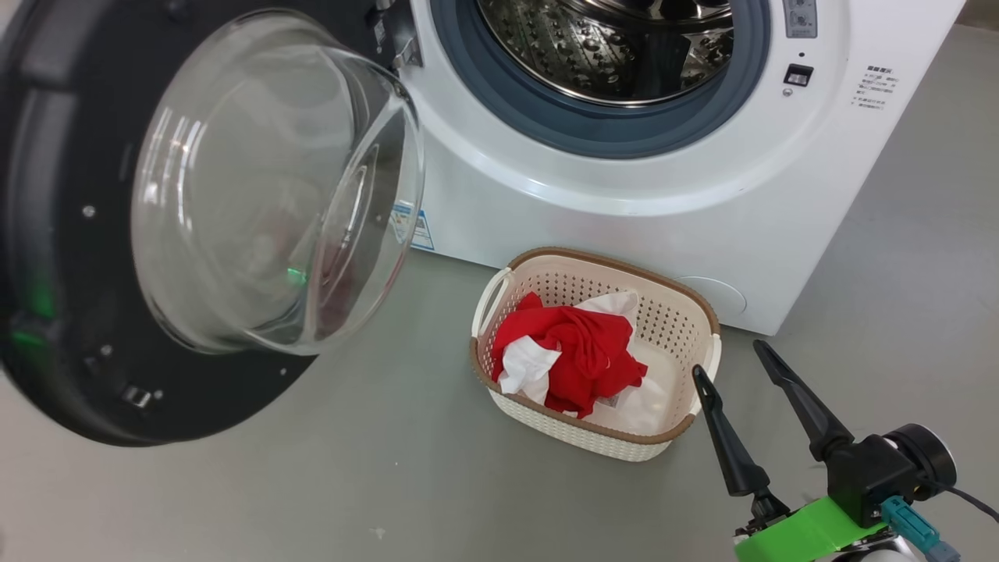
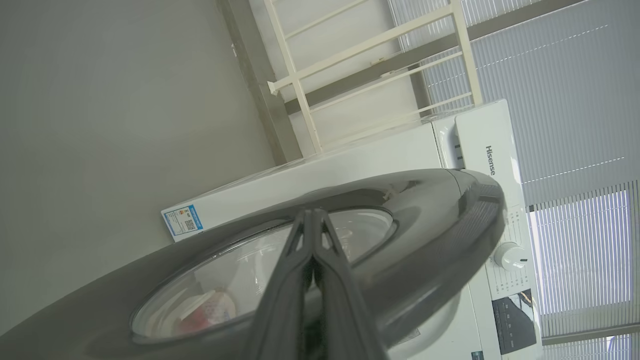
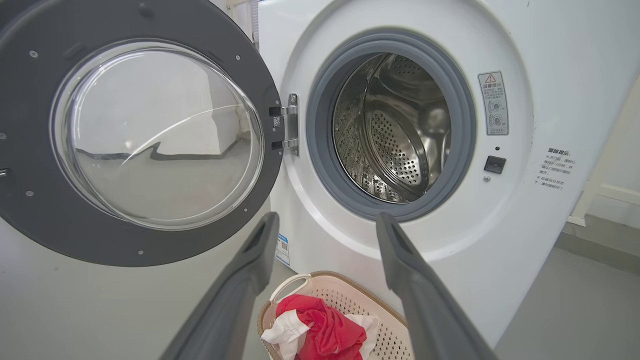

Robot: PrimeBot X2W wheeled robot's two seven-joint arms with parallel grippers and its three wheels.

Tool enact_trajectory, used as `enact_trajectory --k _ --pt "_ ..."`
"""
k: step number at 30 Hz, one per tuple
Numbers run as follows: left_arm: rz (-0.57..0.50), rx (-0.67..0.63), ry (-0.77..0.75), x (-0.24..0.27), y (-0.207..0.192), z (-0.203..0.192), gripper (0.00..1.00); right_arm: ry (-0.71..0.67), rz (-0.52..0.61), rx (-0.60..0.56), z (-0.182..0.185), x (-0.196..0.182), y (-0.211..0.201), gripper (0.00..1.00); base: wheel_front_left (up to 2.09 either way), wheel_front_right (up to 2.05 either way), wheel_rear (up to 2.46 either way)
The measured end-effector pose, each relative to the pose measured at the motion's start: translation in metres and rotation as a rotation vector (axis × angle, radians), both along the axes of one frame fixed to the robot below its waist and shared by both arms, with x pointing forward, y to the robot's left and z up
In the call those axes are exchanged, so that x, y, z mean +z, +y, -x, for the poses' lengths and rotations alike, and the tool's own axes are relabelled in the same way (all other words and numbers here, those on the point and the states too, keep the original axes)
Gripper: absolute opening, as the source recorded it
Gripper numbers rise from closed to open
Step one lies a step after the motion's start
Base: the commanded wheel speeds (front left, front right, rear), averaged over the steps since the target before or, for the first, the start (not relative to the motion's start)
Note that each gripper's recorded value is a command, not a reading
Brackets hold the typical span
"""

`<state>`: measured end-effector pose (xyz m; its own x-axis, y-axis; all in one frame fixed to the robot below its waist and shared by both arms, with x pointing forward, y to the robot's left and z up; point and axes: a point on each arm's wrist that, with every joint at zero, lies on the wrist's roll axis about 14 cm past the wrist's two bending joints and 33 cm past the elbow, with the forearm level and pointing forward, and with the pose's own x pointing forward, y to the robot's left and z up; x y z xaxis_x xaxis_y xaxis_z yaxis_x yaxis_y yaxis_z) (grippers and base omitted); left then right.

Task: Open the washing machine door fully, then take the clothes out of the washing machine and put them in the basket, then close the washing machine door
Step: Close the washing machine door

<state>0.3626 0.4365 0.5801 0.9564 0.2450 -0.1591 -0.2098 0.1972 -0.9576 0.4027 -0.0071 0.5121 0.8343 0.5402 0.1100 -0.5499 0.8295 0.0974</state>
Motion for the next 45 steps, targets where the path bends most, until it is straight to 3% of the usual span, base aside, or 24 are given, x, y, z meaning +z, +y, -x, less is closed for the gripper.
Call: enact_trajectory --k 22,45 --pt "0.017 -0.155 -0.086 0.009 -0.077 0.006 0.00 -0.002 -0.019 0.009 0.001 0.001 0.007 1.00 0.00 0.00 0.00" --pt "0.093 -0.323 -0.149 0.014 -0.147 -0.011 0.00 0.020 -0.022 -0.060 0.001 -0.005 -0.015 1.00 0.00 0.00 0.00"
